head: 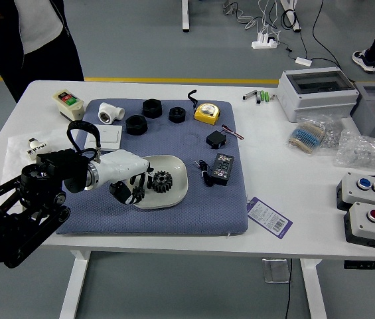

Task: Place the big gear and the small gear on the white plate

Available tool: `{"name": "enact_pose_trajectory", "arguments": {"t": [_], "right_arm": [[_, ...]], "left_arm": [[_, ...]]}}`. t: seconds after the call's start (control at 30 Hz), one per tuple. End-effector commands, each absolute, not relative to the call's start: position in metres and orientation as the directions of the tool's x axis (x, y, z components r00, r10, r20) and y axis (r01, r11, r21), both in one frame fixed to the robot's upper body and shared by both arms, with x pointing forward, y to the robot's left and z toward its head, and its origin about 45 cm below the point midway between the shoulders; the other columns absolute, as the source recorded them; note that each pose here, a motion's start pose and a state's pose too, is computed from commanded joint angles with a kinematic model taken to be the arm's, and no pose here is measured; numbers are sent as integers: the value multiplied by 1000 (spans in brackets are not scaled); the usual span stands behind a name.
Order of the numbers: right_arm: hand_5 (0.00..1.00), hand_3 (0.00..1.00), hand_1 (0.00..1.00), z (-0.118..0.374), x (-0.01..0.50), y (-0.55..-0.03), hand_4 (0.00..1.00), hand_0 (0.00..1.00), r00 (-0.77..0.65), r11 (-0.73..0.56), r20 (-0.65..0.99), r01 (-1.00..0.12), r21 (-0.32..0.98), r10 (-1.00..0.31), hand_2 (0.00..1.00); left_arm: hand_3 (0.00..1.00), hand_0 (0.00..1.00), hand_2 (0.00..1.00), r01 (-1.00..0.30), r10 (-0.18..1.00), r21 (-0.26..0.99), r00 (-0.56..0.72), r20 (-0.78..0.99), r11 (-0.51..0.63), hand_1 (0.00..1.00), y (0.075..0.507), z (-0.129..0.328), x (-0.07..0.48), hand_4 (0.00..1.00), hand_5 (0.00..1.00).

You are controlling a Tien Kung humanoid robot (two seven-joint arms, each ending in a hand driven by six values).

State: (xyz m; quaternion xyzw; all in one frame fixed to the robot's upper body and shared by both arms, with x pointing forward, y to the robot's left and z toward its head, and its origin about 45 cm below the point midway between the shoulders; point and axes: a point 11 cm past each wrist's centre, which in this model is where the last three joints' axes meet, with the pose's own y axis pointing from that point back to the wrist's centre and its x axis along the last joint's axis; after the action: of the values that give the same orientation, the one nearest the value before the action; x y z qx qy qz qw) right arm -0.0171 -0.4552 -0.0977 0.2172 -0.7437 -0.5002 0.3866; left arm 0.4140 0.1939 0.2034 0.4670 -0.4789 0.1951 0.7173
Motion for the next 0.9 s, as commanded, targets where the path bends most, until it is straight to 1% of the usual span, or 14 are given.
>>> {"name": "enact_pose_trajectory", "arguments": {"t": [0.17,0.2,0.37,0.43,0.67,0.77,0.8,0.83,0.9], "right_arm": [[696,610,733,-98,-17,-455,837,705,-606,406,359,64,912,-710,782],[695,611,733,-98,-17,-455,838,705,-605,406,359,64,912,-711,782],[695,611,733,-97,-17,-456,838,705,-607,406,358,63,912,-710,782],[693,611,733,-97,-17,-456,838,705,-607,406,358,63,912,-709,783],[692,611,733,-97,-15,-456,839,705,-610,406,356,61,912,-708,783],[692,611,733,-97,-15,-456,839,705,-611,408,356,60,911,-707,783],[694,611,733,-97,-14,-456,839,705,-612,408,356,60,911,-706,782],[694,611,733,-97,-14,-457,839,705,-612,408,356,59,911,-706,782],[694,611,733,-97,-13,-457,839,705,-613,408,355,57,911,-706,782]], "left_arm": [[587,360,527,-732,-144,460,454,880,503,470,190,206,414,998,176],[596,357,531,-733,-137,452,449,883,509,474,190,207,414,998,194],[596,357,531,-737,-112,417,427,897,531,474,186,214,415,998,194],[604,360,535,-740,-105,406,419,902,536,478,185,217,415,998,210],[600,360,536,-790,-77,333,343,936,515,478,192,235,423,998,227],[600,360,536,-816,-45,294,314,948,498,478,199,242,428,998,227],[618,361,531,-832,-10,264,297,955,488,470,203,246,430,998,219],[618,361,531,-851,42,233,285,958,471,470,209,248,433,998,219],[618,361,531,-873,110,192,267,957,448,470,217,252,436,998,219]]}}
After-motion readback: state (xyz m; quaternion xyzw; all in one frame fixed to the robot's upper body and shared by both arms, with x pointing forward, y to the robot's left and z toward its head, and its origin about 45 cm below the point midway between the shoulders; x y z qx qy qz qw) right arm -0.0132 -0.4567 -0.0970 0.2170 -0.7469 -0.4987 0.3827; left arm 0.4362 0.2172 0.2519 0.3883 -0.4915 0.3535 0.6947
